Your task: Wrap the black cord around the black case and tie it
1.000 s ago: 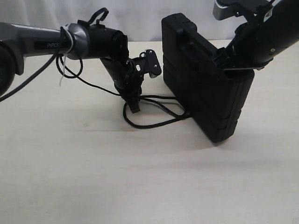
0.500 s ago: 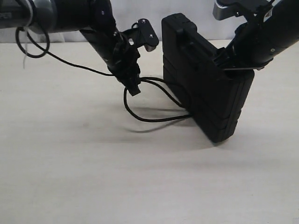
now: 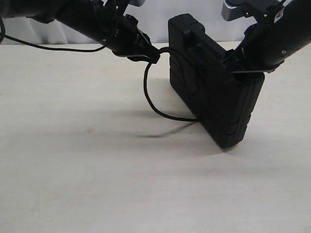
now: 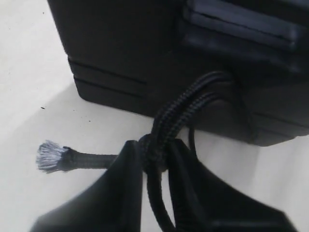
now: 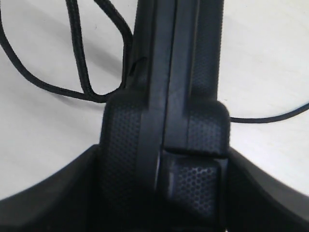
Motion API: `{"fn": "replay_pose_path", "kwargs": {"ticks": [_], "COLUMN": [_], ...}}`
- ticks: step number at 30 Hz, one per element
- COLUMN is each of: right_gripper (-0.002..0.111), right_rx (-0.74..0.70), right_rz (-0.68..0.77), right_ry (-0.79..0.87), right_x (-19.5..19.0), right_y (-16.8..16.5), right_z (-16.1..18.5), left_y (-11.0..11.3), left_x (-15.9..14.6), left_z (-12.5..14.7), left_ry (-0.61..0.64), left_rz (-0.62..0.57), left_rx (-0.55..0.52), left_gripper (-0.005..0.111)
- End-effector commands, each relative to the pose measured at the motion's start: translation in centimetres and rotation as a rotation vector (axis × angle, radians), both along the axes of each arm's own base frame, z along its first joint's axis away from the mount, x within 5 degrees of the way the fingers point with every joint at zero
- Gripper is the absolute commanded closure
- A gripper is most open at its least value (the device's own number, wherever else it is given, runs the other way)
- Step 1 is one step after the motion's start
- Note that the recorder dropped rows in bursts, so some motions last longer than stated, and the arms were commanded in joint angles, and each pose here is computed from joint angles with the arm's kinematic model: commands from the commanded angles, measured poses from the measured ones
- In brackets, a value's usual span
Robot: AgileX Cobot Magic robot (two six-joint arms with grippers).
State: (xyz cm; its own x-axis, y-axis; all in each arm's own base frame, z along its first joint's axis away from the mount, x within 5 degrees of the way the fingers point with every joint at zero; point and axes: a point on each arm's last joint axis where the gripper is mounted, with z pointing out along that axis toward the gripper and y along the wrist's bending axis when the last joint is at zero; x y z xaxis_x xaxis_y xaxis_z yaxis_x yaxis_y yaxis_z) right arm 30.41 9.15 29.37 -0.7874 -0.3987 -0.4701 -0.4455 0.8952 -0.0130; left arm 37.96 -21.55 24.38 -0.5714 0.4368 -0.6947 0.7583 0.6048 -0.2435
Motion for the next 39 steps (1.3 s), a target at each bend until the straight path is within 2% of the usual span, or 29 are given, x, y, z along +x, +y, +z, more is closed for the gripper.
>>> {"fn": "replay_pose_path", "kwargs": {"ticks": [1, 4, 7, 10, 13, 15, 16, 18, 21, 23, 26, 29, 33, 39], "right_gripper": [0.104, 0.104, 0.104, 0.104, 0.104, 0.104, 0.104, 0.104, 0.104, 0.104, 0.104, 0.104, 0.104, 0.104], "right_rx": [0.019, 0.019, 0.019, 0.019, 0.019, 0.033, 0.033, 0.033, 0.033, 0.033, 0.033, 0.032, 0.039, 0.078], "right_rz": [-0.001, -0.001, -0.001, -0.001, -0.001, -0.004, -0.004, -0.004, -0.004, -0.004, -0.004, -0.004, -0.006, 0.031], "right_ry": [0.008, 0.010, 0.008, 0.008, 0.008, 0.014, 0.014, 0.014, 0.012, 0.012, 0.012, 0.016, 0.018, 0.021], "right_x": [0.0, 0.0, 0.0, 0.0, 0.0, -0.1, -0.1, -0.1, 0.0, 0.0, 0.0, -0.1, -0.1, -0.2], "right_y": [0.2, 0.2, 0.2, 0.2, 0.2, 0.3, 0.3, 0.3, 0.3, 0.3, 0.3, 0.3, 0.3, 0.7], "right_z": [-0.2, -0.2, -0.2, -0.2, -0.2, -0.2, -0.2, -0.2, -0.1, -0.1, -0.1, -0.2, -0.2, -0.1], "left_y": [1.1, 2.4, 2.7, 1.8, 1.1, 0.9, 0.8, 0.7, -0.4, -1.1, -3.4, -4.3, -5.6, -7.7], "left_x": [-0.5, -0.4, -0.7, -1.2, -1.0, -0.4, 0.2, 0.9, 0.5, -0.1, -2.0, -2.4, -2.8, -3.6], "left_z": [2.9, 4.1, 4.5, 2.5, -0.1, -0.2, 0.2, 0.2, -0.6, -1.2, -1.9, -1.8, -1.5, -1.1], "left_ry": [-0.044, -0.047, -0.012, 0.082, 0.193, 0.167, 0.153, 0.144, 0.161, 0.163, 0.166, 0.158, 0.094, -0.056], "left_rz": [0.015, 0.054, 0.034, -0.037, -0.022, 0.035, 0.116, 0.210, 0.231, 0.230, 0.141, 0.140, 0.147, 0.098], "left_rx": [-0.045, -0.078, -0.100, -0.048, -0.019, -0.056, -0.107, -0.138, -0.138, -0.131, -0.085, -0.103, -0.121, -0.111], "left_gripper": [0.107, 0.107, 0.107, 0.107, 0.107, 0.107, 0.107, 0.107, 0.107, 0.107, 0.107, 0.107, 0.107, 0.107]}}
